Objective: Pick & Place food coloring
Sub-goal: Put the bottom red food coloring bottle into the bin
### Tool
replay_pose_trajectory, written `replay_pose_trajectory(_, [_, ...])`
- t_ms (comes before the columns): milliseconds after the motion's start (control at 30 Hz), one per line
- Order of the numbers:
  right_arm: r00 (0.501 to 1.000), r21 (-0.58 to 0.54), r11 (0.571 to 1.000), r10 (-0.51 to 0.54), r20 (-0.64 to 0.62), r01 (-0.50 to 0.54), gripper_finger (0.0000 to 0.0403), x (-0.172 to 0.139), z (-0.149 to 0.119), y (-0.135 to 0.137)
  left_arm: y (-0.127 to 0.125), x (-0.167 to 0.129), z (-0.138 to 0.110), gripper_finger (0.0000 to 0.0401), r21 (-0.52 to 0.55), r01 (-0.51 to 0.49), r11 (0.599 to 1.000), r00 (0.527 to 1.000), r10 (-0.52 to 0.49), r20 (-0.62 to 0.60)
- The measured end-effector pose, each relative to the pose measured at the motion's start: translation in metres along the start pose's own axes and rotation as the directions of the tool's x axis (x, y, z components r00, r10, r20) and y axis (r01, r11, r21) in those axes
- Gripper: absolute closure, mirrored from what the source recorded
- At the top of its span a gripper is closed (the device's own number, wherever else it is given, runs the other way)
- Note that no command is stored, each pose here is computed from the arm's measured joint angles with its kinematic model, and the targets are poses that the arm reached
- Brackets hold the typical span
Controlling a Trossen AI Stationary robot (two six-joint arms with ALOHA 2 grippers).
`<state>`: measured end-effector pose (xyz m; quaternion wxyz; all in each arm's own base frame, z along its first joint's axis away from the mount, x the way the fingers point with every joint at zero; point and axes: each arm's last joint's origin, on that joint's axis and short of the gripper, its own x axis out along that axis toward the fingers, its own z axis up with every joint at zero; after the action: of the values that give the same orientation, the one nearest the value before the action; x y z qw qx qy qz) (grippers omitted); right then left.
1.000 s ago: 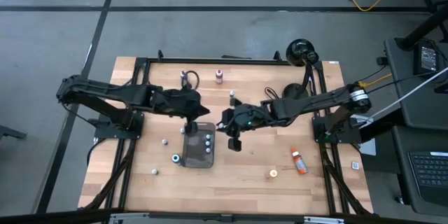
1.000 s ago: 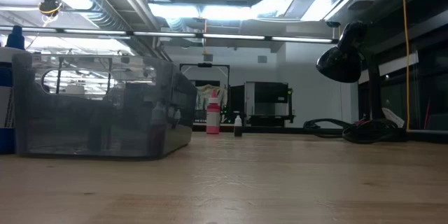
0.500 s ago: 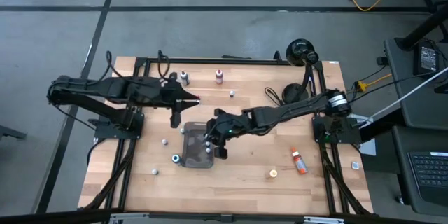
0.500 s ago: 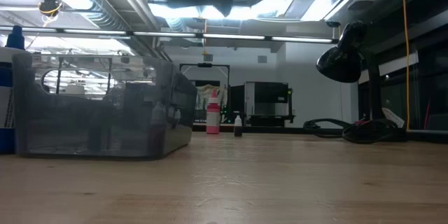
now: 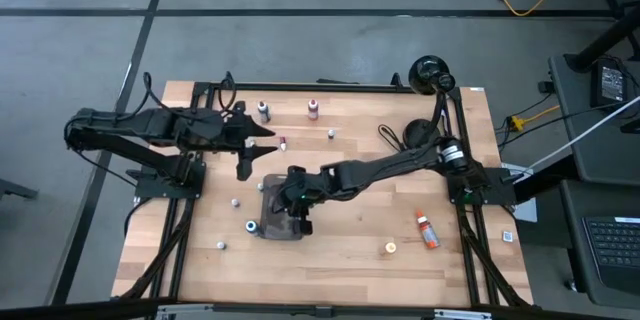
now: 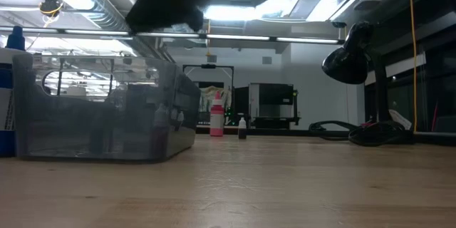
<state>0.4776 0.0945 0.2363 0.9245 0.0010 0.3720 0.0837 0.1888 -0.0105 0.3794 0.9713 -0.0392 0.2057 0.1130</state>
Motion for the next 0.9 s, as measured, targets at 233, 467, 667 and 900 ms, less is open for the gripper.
replay_pose_trajectory(233, [1.000,0.003,1.000,0.010,-0.015,-0.010,0.0327,0.014,-0.006,-0.002,0.005,-0.017,0.003,0.0236,-0.018,0.007,1.000,0.998,-0.006,0.058])
replay_pose_trajectory(467, [1.000,0.084,0.996,-0.020,-0.003,0.021,0.0327,0.024,-0.009,-0.020,0.010,-0.032,0.004,0.0241,-0.041,-0.005,0.999,0.995,0.009,0.103])
replay_pose_trajectory(667, [0.999,0.151,0.988,-0.041,-0.021,0.044,0.0327,0.033,-0.014,-0.033,0.011,-0.036,0.004,0.0242,-0.045,-0.002,0.999,0.993,0.007,0.116])
replay_pose_trajectory(900, [0.998,0.163,0.985,-0.056,-0.017,0.058,0.0327,0.036,-0.015,-0.044,0.011,-0.036,0.004,0.0243,-0.038,-0.003,0.999,0.993,0.008,0.115])
